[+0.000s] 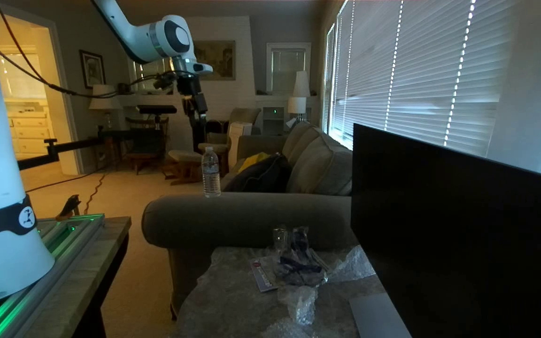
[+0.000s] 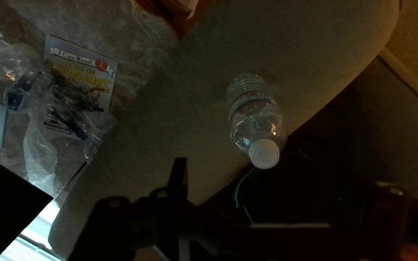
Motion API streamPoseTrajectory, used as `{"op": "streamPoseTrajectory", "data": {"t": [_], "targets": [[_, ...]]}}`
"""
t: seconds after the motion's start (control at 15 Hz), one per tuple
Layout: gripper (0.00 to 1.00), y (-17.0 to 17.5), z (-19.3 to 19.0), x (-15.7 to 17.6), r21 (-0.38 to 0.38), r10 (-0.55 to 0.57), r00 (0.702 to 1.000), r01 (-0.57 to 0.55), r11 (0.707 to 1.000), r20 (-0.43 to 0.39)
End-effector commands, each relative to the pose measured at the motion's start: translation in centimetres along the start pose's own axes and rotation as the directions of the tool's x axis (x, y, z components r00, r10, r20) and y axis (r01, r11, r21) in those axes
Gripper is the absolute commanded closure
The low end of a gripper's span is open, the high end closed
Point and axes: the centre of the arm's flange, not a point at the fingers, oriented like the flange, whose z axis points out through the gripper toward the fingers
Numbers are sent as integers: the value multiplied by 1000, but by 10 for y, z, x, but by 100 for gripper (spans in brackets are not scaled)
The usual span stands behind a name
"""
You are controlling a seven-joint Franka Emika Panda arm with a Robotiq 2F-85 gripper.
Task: Put the water bottle on the armrest of the couch
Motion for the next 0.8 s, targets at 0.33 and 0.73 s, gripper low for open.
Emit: {"op": "streamPoseTrajectory", "data": {"t": [0.33,0.73], "targets": [[0,27,-95,-24,63,-38,999,36,997,30],[0,67,-133,-38,102,-85,996,81,991,33]]}}
